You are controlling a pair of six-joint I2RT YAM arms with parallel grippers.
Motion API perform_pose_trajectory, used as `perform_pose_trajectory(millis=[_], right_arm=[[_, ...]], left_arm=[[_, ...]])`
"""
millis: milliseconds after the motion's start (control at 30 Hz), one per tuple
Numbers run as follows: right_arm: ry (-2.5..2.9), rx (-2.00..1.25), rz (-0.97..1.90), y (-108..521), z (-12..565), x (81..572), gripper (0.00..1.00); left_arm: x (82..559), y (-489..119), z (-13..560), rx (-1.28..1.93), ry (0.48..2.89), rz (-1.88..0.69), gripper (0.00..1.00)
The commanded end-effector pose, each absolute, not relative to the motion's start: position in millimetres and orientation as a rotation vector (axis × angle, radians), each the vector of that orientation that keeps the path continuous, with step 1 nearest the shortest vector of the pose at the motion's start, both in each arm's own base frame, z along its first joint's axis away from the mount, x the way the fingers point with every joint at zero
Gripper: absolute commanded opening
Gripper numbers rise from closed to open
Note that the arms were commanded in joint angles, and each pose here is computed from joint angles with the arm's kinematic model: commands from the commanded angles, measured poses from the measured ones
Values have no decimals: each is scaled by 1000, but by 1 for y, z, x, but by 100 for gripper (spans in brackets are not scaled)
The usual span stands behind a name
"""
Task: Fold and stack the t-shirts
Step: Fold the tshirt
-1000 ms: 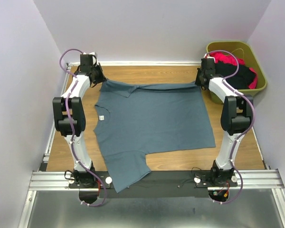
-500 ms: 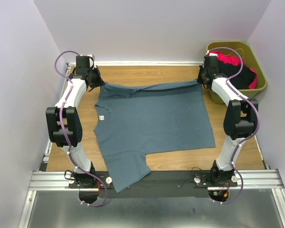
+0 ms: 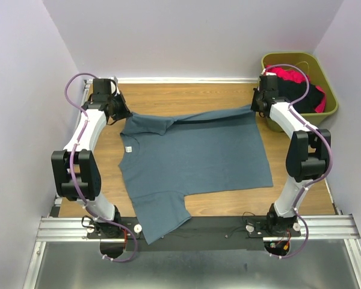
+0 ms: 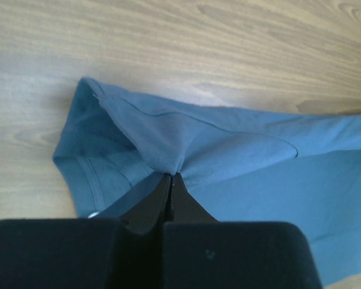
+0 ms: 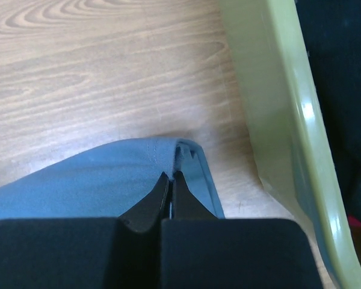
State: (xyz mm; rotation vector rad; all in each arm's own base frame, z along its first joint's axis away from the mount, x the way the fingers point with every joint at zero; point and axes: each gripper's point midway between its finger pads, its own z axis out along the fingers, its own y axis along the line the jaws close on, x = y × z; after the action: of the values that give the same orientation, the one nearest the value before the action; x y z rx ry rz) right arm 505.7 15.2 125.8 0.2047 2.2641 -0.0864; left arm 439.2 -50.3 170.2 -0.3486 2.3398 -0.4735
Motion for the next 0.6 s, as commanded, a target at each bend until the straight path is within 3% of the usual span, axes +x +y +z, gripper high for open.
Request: perform_pose_trajectory(millis=[0,567], right_arm=[[2288,248,-127,3,127,487,1],[2406,451,-198,-8,89,438,1]], left_arm=[[420,-52,174,-361,2350,-507,0],[377,-56,131,-418,2416,-532,0]])
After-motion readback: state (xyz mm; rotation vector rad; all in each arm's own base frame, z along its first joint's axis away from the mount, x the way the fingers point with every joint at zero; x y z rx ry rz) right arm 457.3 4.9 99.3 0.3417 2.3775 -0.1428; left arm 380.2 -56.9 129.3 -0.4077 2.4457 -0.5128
